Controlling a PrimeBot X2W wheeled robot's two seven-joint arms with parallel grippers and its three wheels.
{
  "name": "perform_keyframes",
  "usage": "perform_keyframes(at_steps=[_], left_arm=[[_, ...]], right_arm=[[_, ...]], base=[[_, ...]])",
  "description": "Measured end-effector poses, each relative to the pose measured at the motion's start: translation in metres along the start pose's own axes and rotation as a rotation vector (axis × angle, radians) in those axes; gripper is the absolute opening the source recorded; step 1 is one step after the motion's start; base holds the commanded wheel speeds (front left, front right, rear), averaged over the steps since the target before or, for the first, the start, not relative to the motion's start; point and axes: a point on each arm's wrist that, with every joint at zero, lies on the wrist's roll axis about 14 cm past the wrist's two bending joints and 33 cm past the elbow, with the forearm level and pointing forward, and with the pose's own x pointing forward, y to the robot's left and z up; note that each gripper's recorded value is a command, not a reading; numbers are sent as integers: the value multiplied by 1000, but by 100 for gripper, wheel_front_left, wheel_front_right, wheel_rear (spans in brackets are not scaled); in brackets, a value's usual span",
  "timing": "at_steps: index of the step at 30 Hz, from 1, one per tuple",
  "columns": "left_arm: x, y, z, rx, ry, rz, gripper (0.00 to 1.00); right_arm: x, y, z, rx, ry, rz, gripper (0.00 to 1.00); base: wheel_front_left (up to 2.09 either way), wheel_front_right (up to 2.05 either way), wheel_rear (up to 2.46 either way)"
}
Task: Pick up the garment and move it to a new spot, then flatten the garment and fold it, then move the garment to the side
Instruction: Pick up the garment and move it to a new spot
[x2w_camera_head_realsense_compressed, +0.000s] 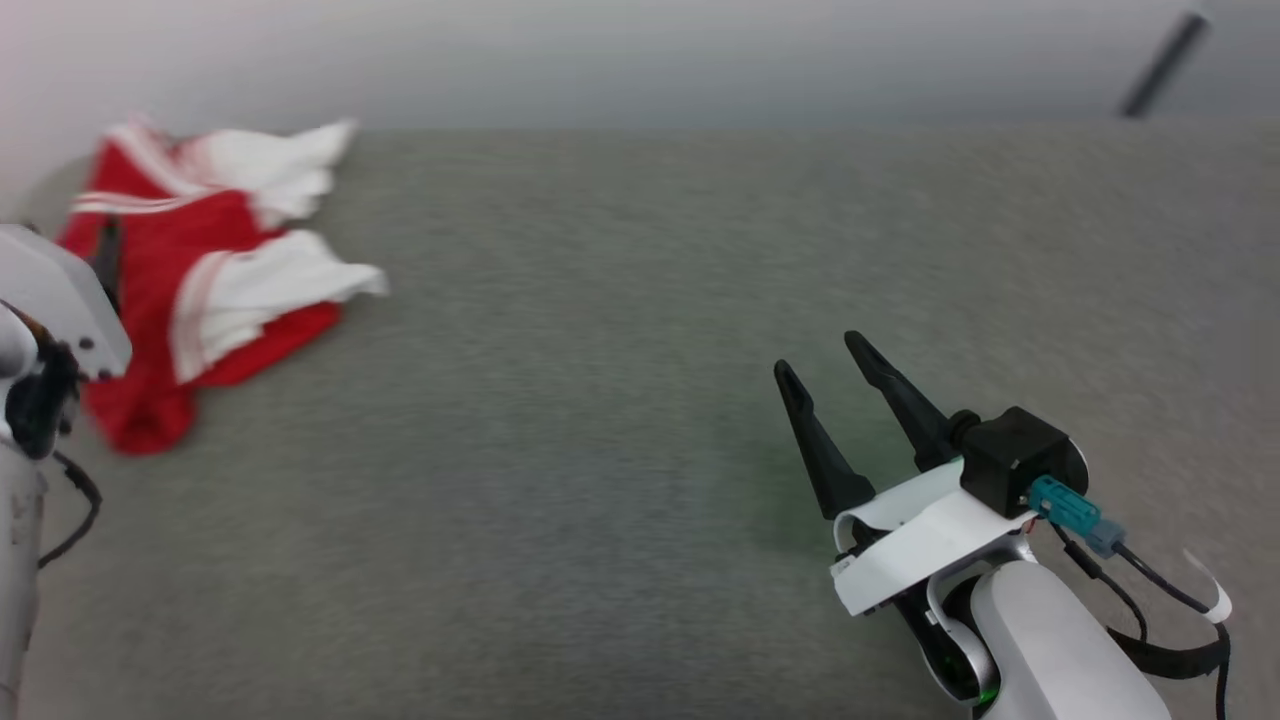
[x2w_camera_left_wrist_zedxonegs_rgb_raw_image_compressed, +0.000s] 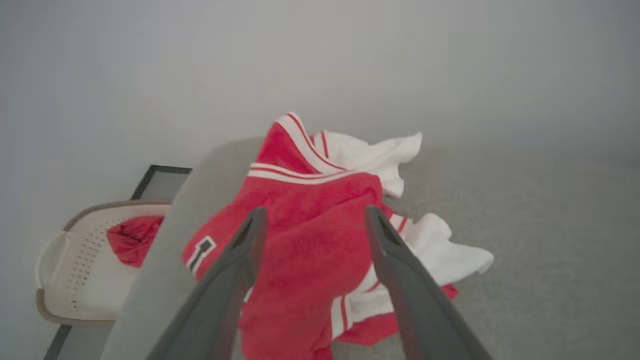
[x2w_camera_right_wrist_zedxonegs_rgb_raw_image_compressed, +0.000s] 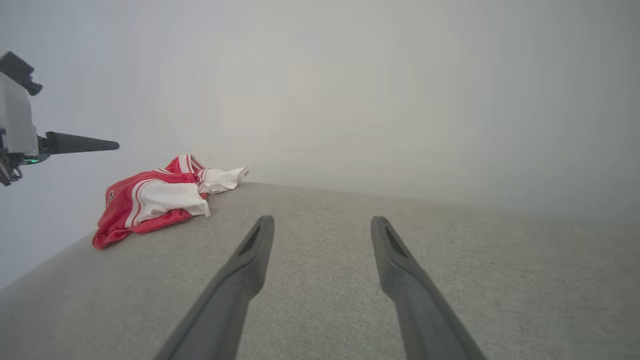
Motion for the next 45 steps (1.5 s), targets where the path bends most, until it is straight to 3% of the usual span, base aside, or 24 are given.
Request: perform_keyframes(at_steps=[5, 9, 12, 16, 23, 24, 25, 27, 33, 37, 45], left_arm=[[25, -31, -53, -24, 306, -70, 100], [43, -28, -61, 16, 375, -67, 100], [54, -34, -85, 1, 465, -74, 100], [65, -31, -117, 65, 571, -62, 100], [86, -46, -144, 9, 640, -87, 100], [87, -48, -146, 11, 649, -93, 49], [88, -50, -147, 13, 658, -99, 49], [88, -52, -147, 3, 660, -110, 0], [86, -55, -138, -13, 591, -130, 0], [83, -54, -124, 41, 500, -135, 0], [65, -84, -63, 76, 265, -234, 0]], right_arm=[[-10, -22, -2, -19, 11, -52, 100], [-12, -38, -7, -31, 25, -83, 100], [-13, -48, -18, -33, 49, -98, 100], [-10, -54, -28, -43, 72, -97, 100], [-12, -67, -47, -47, 115, -115, 100], [-12, -68, -49, -47, 119, -116, 100], [-12, -69, -50, -46, 123, -116, 100], [-10, -67, -50, -45, 121, -109, 100], [-5, -66, -44, -47, 101, -98, 100], [-7, -63, -42, -35, 98, -100, 100], [-16, -61, -19, -25, 48, -127, 100]], base=[[0, 0, 0], [0, 0, 0], [0, 0, 0], [0, 0, 0], [0, 0, 0], [0, 0, 0], [0, 0, 0], [0, 0, 0], [0, 0, 0], [0, 0, 0], [0, 0, 0]])
